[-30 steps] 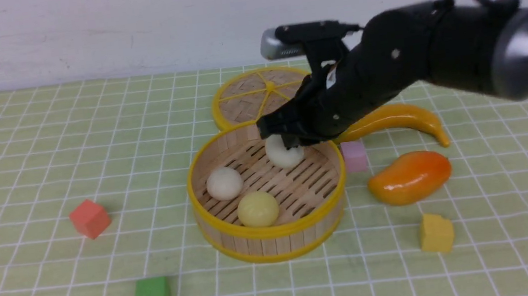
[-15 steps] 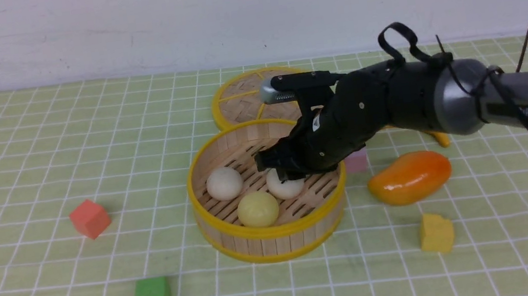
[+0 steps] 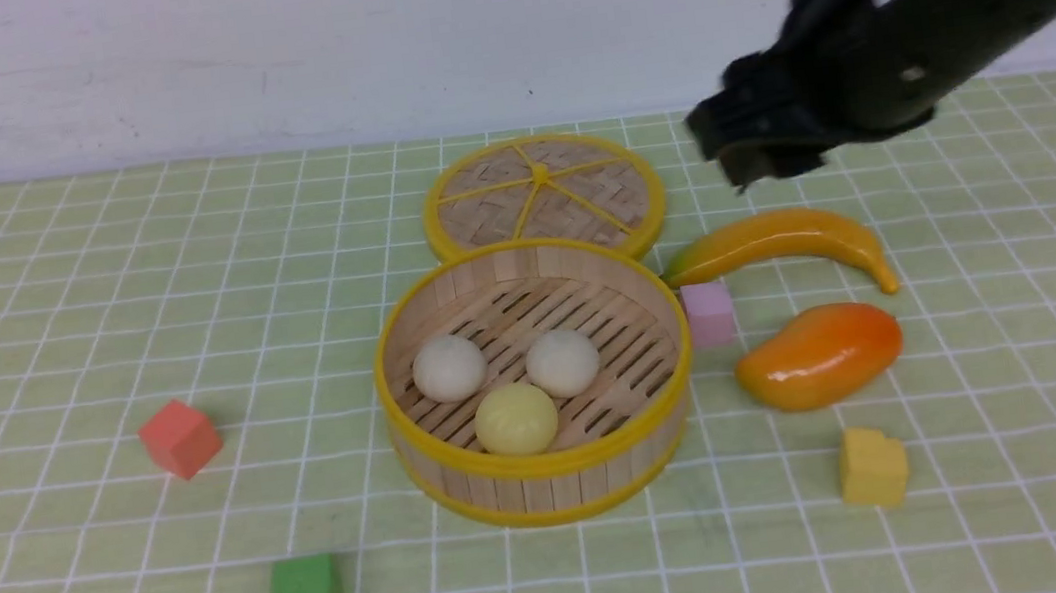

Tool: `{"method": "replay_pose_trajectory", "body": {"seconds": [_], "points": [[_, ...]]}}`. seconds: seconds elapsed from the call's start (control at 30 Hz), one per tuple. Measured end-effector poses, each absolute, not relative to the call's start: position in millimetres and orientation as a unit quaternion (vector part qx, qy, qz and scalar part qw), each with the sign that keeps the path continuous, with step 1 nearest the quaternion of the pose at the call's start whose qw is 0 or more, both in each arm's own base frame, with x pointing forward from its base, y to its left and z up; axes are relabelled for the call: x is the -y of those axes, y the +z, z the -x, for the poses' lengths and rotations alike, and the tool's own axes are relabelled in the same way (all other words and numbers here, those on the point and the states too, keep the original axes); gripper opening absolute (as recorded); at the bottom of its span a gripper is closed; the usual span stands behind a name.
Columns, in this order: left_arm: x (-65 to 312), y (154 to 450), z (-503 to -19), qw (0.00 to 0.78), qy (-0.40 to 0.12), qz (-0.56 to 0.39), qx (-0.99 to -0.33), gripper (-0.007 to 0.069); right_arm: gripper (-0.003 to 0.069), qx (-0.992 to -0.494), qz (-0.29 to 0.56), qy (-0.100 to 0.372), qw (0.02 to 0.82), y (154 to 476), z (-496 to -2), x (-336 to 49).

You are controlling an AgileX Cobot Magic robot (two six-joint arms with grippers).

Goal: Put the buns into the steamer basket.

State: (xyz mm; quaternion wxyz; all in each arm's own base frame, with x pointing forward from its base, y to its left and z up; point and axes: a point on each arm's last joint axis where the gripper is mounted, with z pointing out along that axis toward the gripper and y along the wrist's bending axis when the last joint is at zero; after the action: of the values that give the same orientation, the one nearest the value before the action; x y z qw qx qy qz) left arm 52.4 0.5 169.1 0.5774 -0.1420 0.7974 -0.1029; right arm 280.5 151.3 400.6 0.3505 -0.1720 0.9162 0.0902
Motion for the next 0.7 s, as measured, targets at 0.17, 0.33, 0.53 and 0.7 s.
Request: {"method": "replay_pose_trajectory", "body": {"seconds": [0.17,0.33,0.53,0.7], "points": [[-0.5,169.1,-52.4,0.577,-0.103,0.142,-0.797,0.0160,0.0197,-0.913,0.155,0.097,0.364,434.6,-211.0,-111.7],[-0.5,169.1,-52.4,0.577,-0.103,0.142,-0.797,0.0164,0.0055,-0.918,0.119,0.112,0.361,411.3,-158.1,-82.3],[-0.5,169.1,-52.4,0.577,-0.103,0.142,-0.797,0.0169,-0.0020,-0.917,0.110,0.128,0.361,362.7,-120.4,-63.6],[-0.5,169.1,-52.4,0.577,-0.103,0.142,-0.797,0.0176,-0.0020,-0.925,0.094,0.145,0.337,329.2,-101.2,-56.4]]}}
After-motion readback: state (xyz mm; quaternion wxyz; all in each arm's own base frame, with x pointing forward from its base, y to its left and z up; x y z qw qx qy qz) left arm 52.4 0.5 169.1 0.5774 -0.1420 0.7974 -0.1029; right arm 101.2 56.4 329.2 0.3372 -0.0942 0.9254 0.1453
